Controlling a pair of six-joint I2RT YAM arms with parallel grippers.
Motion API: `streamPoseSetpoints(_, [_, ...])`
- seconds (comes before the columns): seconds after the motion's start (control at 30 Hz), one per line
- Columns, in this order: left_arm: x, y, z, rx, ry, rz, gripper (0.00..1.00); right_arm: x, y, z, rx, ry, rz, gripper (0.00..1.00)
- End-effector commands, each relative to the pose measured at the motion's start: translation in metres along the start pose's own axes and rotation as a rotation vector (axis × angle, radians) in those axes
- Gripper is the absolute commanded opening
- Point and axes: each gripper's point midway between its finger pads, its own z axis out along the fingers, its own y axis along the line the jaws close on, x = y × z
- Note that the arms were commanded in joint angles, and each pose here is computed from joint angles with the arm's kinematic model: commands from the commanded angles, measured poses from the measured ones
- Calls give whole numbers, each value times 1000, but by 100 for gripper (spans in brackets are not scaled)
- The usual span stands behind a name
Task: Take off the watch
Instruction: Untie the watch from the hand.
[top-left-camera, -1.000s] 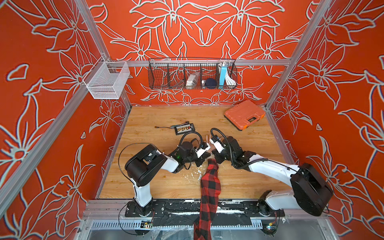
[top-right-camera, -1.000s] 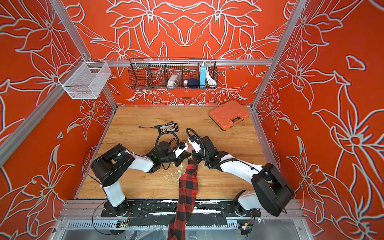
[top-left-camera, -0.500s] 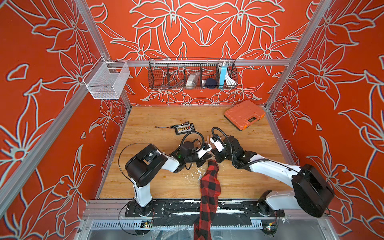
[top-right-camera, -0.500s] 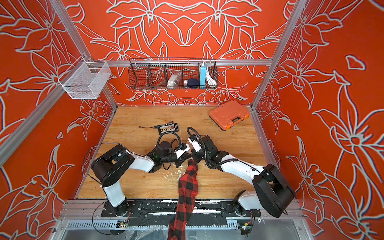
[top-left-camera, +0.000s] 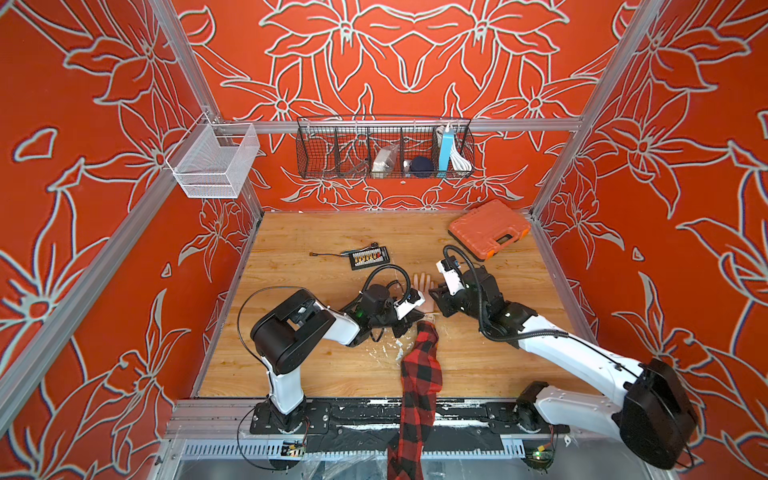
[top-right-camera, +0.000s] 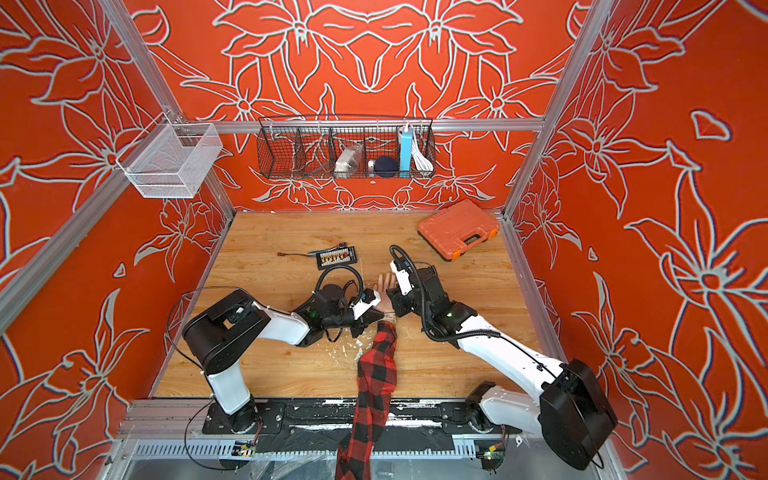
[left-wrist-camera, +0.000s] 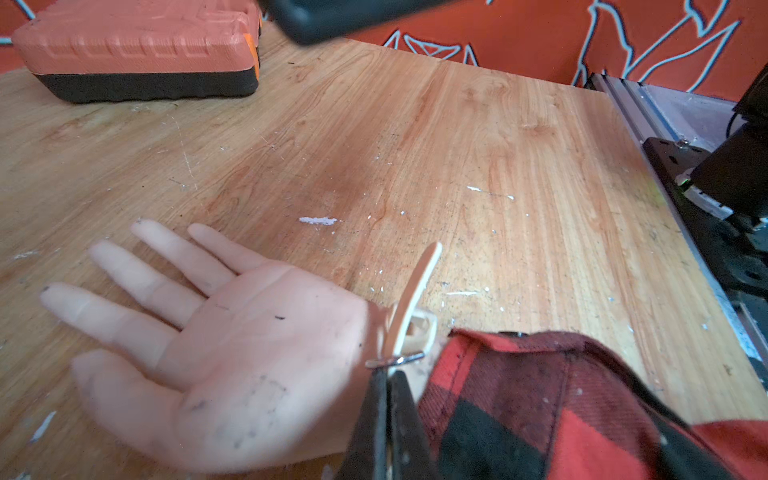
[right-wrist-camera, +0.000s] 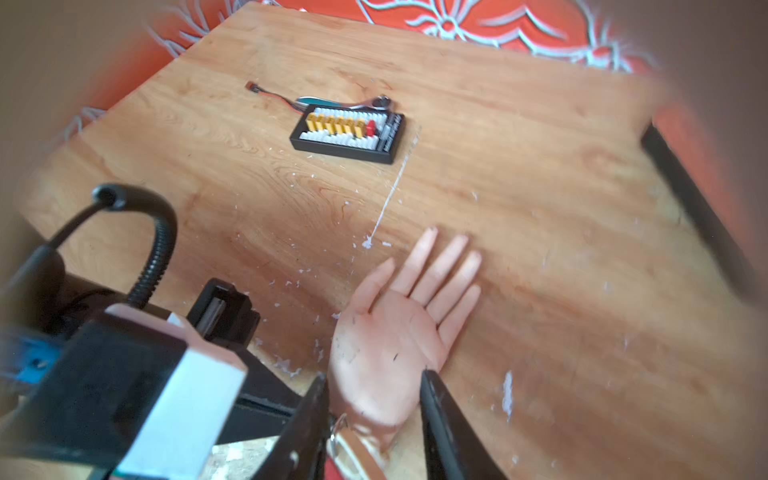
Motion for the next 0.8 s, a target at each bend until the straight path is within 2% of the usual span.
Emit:
streamPoseSetpoints(0.0, [21,-14,-2,40,63,-29,0,36,-15,-4,42,149,267,48])
streamPoseSetpoints(0.17, [20,-15,-2,44,62,-28,0,61,-1,1,-76,331,585,54])
streamPoseSetpoints(0.37, [19,-14,-2,42,62,-28,0,73,20,17,-208,381,819,53])
streamPoseSetpoints(0.77, [18,-15,-3,47,55,-27,0,83,2,30,-107,375,826,39])
